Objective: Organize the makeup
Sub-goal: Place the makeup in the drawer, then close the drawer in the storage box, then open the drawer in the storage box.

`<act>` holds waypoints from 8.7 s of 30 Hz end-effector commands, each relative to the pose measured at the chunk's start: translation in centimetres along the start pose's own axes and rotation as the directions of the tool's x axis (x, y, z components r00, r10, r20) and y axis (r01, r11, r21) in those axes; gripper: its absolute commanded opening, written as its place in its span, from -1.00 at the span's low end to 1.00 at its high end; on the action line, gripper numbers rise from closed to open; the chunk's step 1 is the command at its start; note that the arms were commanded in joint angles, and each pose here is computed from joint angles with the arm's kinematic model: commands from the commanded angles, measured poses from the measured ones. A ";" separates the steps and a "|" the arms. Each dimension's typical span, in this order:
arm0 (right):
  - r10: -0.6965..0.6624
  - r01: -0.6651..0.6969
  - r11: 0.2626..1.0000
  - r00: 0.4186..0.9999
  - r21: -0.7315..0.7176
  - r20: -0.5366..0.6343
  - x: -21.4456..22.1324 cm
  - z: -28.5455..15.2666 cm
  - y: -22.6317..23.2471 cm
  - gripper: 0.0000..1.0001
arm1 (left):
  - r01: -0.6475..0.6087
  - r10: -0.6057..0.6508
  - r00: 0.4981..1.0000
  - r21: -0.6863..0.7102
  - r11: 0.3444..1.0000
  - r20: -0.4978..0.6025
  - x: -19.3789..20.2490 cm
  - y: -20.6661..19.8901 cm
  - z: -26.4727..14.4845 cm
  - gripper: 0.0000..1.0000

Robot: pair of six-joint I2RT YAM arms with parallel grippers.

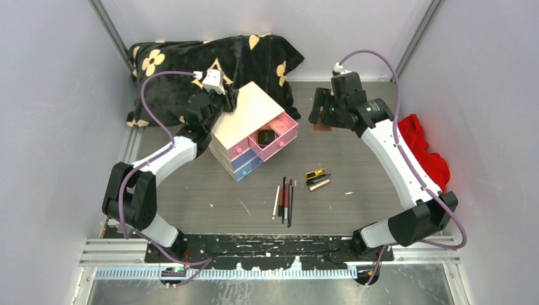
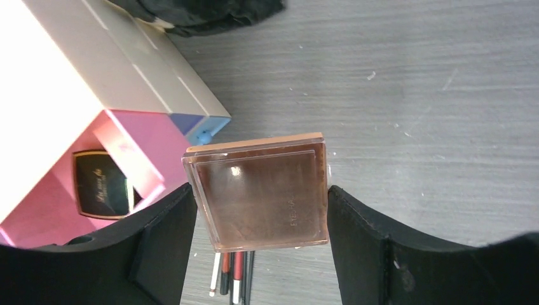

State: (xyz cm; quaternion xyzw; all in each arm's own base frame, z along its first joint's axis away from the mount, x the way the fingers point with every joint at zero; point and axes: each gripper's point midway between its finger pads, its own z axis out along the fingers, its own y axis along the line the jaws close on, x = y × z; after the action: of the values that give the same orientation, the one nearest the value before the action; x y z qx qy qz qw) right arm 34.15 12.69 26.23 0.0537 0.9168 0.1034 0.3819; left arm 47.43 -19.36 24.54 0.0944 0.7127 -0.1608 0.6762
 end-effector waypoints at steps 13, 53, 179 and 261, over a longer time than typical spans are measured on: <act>-0.105 0.155 0.937 0.980 -0.314 0.171 -7.2 -1.4 14.1 -0.99 | 0.038 -0.077 0.790 -0.076 0.996 -0.608 19.8 1.1 -6.8 -0.23; -0.284 0.262 0.917 0.958 -0.302 -0.031 3.2 0.6 13.5 -0.95 | 0.038 -0.077 0.784 -0.077 0.996 -0.616 20.2 1.1 -7.0 -0.24; -0.286 0.456 0.803 0.861 -0.385 0.421 -1.3 4.7 18.9 -0.58 | 0.029 -0.042 0.773 -0.032 0.999 -0.634 21.1 0.6 -7.5 -1.00; -0.515 0.591 0.606 0.802 -0.533 0.303 7.4 2.6 22.8 -0.02 | -0.010 -0.027 0.766 -0.054 0.999 -0.642 20.9 1.1 -7.5 -0.08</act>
State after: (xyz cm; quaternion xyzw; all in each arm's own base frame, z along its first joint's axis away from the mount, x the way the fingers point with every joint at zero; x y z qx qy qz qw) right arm 29.95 35.62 21.27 -0.3665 0.8012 0.2578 0.3966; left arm 46.82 -21.20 23.98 0.1348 0.7102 -0.1638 0.6713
